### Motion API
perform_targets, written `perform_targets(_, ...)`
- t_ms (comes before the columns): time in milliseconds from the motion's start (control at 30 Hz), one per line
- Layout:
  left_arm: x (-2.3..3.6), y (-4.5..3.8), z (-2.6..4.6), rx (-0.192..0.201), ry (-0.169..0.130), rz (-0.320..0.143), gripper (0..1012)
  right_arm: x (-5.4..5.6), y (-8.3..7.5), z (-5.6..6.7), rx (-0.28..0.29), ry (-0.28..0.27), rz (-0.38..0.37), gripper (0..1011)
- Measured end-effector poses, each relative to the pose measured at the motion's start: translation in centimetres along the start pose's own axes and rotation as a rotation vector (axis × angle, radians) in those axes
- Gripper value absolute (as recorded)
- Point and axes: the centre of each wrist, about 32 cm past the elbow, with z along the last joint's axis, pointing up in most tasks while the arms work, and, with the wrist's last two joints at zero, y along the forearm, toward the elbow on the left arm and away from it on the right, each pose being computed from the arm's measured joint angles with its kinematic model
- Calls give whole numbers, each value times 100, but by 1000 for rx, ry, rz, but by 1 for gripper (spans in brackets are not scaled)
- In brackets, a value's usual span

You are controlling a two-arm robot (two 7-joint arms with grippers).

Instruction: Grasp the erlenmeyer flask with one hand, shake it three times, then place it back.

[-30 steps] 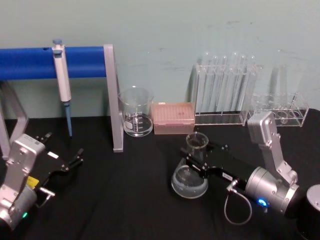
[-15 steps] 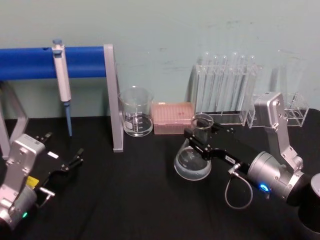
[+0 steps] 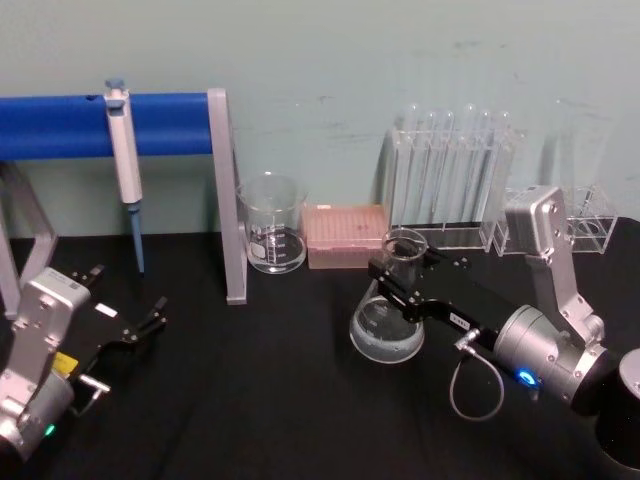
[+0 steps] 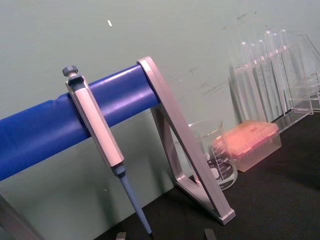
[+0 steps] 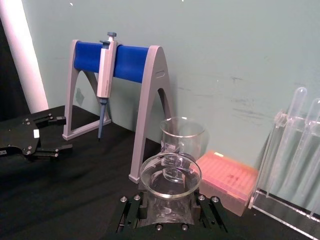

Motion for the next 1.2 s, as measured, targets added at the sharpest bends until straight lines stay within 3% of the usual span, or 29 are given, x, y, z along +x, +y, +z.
perform_targets(367, 0, 0, 0, 0, 0, 0, 1001, -95, 70, -6, -2, 10, 73, 451)
perform_targets(933, 0, 0, 0, 0, 0, 0, 1001, -271, 180, -16, -13, 48, 284, 451)
perform_targets(1067, 0, 0, 0, 0, 0, 0, 1001, -259, 187, -9, -6, 42, 285, 451)
perform_targets(1200, 0, 0, 0, 0, 0, 0, 1001, -201, 166, -2, 1, 27, 238, 451)
